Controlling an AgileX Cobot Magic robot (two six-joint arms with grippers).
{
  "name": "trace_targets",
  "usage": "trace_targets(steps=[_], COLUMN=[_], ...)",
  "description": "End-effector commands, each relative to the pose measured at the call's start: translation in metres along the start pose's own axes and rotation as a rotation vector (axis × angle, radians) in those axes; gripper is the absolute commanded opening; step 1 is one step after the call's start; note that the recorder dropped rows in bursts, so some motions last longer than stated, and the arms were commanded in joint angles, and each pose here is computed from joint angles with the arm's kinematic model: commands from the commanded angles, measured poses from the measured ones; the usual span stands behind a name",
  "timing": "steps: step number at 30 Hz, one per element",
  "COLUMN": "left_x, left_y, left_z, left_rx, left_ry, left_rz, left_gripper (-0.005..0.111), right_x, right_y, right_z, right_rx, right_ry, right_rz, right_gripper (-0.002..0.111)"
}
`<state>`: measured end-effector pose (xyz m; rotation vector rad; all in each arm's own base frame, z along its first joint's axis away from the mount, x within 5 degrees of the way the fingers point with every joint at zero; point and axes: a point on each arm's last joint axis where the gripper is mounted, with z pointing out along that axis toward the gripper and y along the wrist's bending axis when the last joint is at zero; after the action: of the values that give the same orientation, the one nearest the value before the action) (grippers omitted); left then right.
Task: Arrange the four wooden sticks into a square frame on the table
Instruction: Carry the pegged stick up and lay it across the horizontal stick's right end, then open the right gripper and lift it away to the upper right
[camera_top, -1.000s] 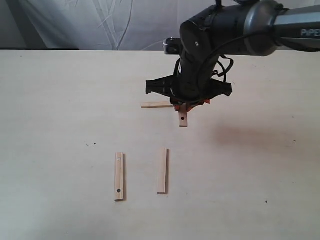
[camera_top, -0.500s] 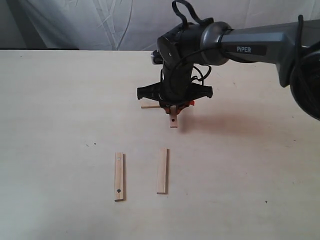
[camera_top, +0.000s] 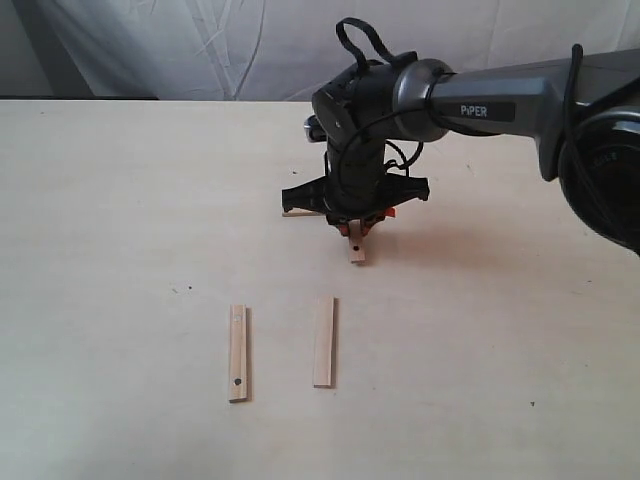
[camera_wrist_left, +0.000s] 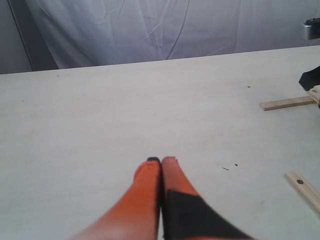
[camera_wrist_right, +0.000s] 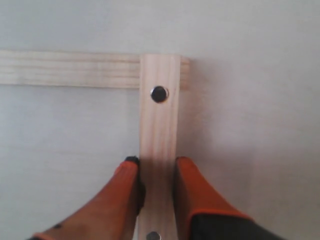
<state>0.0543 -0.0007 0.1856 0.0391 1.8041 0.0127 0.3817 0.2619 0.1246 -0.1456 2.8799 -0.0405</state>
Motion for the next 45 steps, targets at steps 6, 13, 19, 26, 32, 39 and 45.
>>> trace_targets(steps=[6,13,19,26,32,39,45], left_x=[0.0,0.0,0.0,0.0,0.0,0.0,0.0], left_y=[0.0,0.0,0.0,0.0,0.0,0.0,0.0], left_z=[0.0,0.0,0.0,0.0,0.0,0.0,0.0], left_rx=[0.0,0.0,0.0,0.0,0.0,0.0,0.0], left_ry=[-0.015,-0.015,-0.015,-0.015,-0.015,-0.015,-0.015], left_rz=[-0.009,-0.009,-0.009,-0.009,-0.009,-0.009,-0.009], left_gripper=[0.0,0.0,0.0,0.0,0.0,0.0,0.0], right_x=[-0.002,-0.002,-0.008,-0.018,-0.022,-0.023,-0.008], right_y=[-0.003,-0.002,-0.001,-0.006,-0.039,-0.086,-0.137], right_z=[0.0,0.0,-0.012,-0.061,-0.086,-0.115,-0.126], right_rx=[0.01,0.007,-0.001,-0.046,-0.034,-0.098,-0.238], right_ry=[-0.005,-0.002,-0.021,-0.068,0.011,0.045,0.045], right_rz=[0.015,0.041,0.089,0.106,0.082,0.056,0.066], right_gripper=[0.001,0.04,0.047,0.043,0.0,0.0,0.0])
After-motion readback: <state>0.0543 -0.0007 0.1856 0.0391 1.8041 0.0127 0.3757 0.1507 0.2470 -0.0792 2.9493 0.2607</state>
